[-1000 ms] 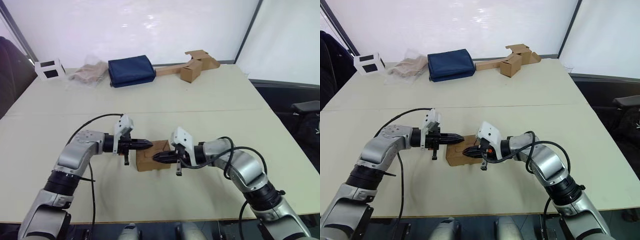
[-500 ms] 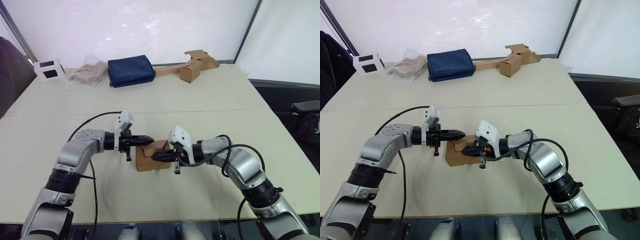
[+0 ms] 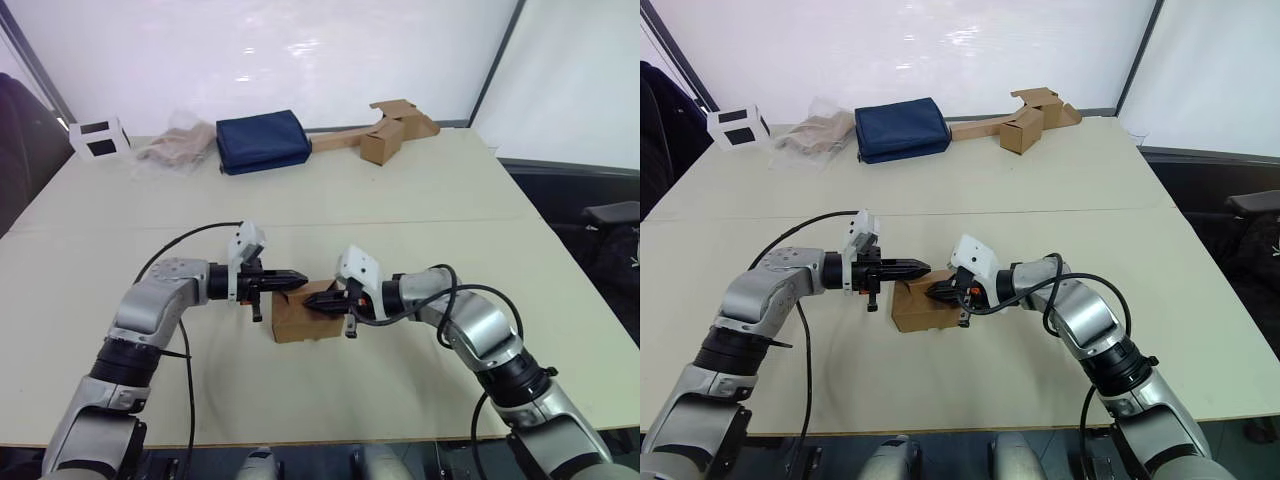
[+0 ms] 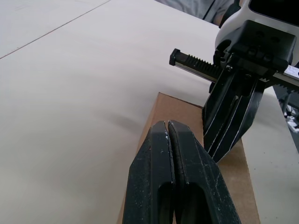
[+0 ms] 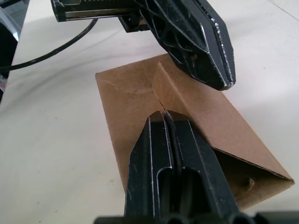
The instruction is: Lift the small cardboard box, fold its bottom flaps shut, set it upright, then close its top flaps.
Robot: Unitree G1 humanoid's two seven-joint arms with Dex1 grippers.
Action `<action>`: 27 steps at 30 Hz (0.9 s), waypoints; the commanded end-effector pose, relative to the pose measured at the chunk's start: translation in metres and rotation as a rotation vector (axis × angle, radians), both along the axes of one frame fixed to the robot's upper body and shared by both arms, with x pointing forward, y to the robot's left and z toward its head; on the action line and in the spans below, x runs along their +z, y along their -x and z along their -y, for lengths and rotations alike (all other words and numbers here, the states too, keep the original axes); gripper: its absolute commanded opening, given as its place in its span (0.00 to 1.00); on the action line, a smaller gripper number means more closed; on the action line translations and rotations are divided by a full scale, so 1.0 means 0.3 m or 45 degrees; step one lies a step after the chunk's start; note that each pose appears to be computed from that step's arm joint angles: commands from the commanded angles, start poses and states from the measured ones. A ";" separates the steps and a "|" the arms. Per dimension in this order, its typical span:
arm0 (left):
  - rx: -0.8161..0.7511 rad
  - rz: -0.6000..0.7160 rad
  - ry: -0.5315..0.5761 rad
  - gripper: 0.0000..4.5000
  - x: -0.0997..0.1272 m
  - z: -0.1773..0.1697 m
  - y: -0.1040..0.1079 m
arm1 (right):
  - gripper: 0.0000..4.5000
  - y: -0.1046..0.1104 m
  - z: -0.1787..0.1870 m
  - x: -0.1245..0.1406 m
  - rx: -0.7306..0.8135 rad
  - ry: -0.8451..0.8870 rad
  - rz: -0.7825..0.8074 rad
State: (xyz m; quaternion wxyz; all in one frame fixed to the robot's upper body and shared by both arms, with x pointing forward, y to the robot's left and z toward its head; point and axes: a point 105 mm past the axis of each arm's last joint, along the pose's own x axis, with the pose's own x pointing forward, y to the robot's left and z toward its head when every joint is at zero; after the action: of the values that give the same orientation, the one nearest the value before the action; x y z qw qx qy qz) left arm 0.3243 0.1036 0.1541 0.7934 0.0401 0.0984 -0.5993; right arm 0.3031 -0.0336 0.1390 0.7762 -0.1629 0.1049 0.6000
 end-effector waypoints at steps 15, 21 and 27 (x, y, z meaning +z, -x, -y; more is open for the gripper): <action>-0.035 0.113 -0.122 0.01 -0.024 -0.018 0.022 | 0.00 0.012 0.020 0.153 -0.017 -0.197 0.036; -0.009 0.148 0.019 0.01 0.104 -0.012 0.027 | 0.00 -0.019 0.048 0.187 -0.094 -0.240 0.071; 0.018 0.104 -0.099 0.01 0.028 -0.032 0.038 | 0.00 -0.033 0.047 0.138 -0.113 -0.213 0.043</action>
State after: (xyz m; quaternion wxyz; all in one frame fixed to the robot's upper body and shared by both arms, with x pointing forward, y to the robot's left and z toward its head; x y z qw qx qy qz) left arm 0.3149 0.1128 0.1626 0.7993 0.0814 0.0926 -0.5882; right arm 0.3138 -0.0519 0.1767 0.8167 -0.1019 0.0638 0.5644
